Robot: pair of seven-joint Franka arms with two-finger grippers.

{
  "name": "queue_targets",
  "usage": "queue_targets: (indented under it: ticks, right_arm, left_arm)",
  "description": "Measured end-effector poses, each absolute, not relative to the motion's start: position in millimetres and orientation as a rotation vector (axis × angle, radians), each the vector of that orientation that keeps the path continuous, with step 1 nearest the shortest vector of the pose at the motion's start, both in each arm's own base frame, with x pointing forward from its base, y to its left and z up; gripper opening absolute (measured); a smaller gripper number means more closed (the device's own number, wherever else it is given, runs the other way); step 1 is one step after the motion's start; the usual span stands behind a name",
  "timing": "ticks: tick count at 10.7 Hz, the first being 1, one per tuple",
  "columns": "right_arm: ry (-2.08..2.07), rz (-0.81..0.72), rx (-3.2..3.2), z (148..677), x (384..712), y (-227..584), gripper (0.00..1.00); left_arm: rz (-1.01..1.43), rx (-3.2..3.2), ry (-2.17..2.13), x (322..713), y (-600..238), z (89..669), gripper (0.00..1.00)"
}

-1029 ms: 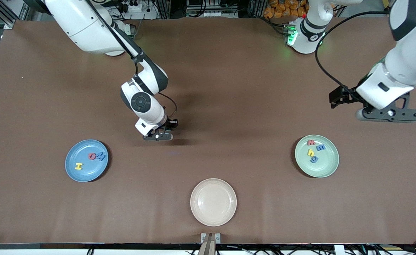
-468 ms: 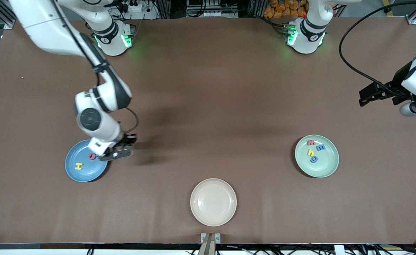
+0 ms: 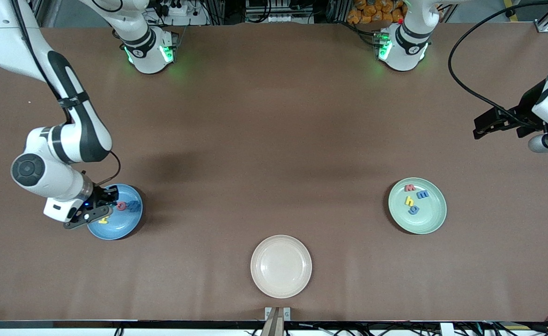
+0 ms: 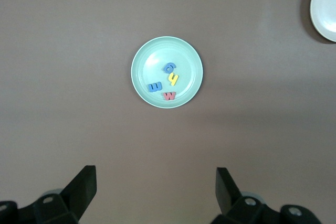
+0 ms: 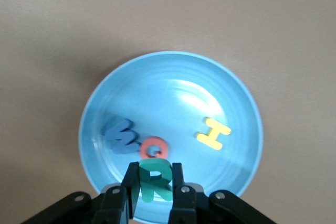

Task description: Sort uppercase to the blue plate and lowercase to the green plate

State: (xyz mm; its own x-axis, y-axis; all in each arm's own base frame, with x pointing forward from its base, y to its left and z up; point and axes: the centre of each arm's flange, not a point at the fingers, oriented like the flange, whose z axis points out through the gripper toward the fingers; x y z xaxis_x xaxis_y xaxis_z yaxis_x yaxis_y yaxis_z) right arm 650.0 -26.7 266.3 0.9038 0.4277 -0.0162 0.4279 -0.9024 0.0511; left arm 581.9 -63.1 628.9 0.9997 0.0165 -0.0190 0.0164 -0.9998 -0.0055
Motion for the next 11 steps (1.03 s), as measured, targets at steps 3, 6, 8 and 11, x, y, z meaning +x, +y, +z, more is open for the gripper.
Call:
queue_targets:
  ticks: [3,6,8,11]
  right_arm:
    - [0.681,-0.008,3.015,262.8,653.1,-37.9,0.54]
    - [0.672,0.005,3.016,265.6,656.5,-39.7,0.93]
    - [0.619,-0.009,3.026,284.5,658.2,-40.2,1.0]
    - [0.543,-0.153,3.072,350.3,637.5,-5.0,1.0]
  left_arm:
    - [0.038,-3.127,-0.029,578.8,-60.6,631.6,1.0]
    - [0.036,-3.128,-0.022,577.5,-63.0,633.2,1.0]
    - [0.033,-3.128,-0.02,576.9,-63.8,634.2,1.0]
    - [0.041,-3.123,-0.112,571.8,-60.7,639.5,1.0]
